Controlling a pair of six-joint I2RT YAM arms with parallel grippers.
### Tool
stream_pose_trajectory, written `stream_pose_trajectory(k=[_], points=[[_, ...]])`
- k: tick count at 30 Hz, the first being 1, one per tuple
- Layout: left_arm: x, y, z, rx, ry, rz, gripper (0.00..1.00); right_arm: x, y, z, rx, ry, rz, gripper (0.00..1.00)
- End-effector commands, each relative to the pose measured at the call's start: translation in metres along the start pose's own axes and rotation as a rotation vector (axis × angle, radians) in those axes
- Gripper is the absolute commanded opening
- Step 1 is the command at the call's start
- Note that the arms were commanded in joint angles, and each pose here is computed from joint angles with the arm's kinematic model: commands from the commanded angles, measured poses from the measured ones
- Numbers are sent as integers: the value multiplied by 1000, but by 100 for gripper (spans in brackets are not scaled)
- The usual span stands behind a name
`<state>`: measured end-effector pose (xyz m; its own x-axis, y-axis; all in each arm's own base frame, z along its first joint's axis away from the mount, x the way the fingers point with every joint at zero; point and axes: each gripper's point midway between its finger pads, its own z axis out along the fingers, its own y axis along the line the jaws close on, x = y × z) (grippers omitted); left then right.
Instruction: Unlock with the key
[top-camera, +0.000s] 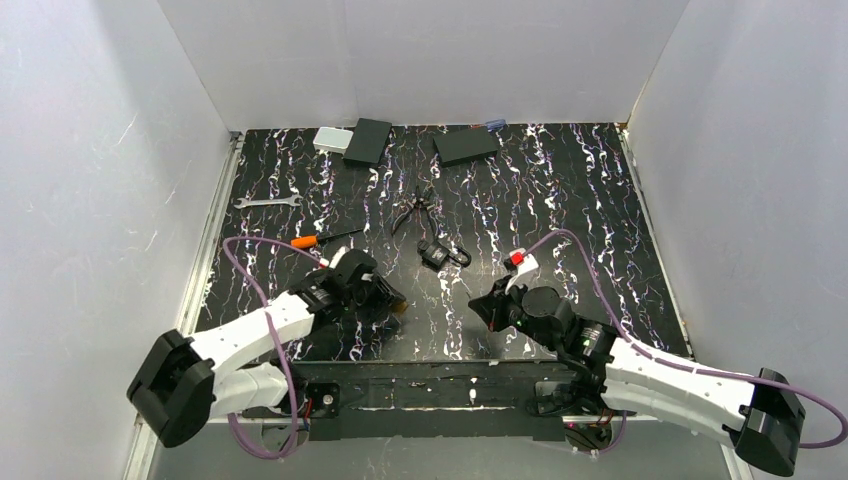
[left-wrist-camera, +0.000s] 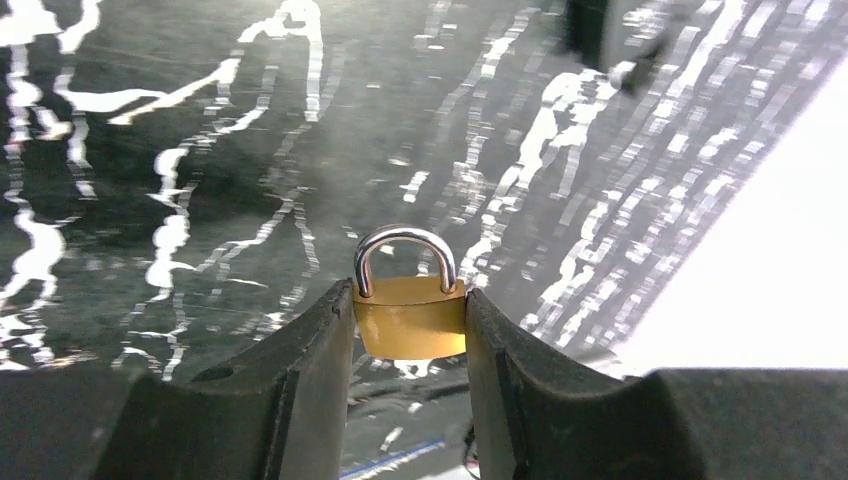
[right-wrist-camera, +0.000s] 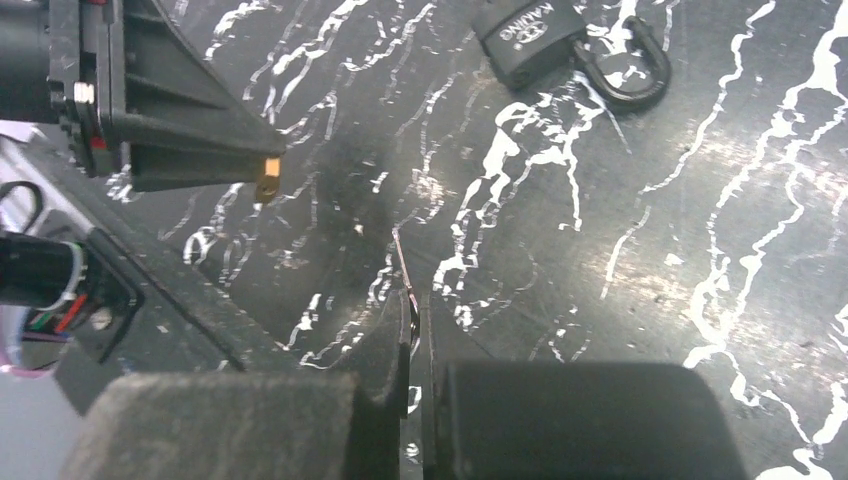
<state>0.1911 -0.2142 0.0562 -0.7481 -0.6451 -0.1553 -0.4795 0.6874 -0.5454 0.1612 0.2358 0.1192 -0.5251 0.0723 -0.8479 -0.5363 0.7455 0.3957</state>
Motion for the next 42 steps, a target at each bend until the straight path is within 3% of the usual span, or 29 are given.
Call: stream_pose_trajectory(k=[1, 19, 28, 33, 42], points=[[-1, -37, -25, 190, 53, 10, 0, -36, 37, -8, -109, -32, 76, 1], [-7, -88, -108, 548, 253, -10, 0, -71, 113, -20, -284, 107, 81, 1], [-11, -103, -125, 674, 239, 19, 0, -69, 152, -17, -410, 112, 163, 1], [-17, -108, -135, 749, 177, 40, 0, -71, 175, -18, -515, 103, 252, 1], [-48, -117, -176, 916, -116, 95, 0, -93, 200, -18, -649, 22, 375, 1]])
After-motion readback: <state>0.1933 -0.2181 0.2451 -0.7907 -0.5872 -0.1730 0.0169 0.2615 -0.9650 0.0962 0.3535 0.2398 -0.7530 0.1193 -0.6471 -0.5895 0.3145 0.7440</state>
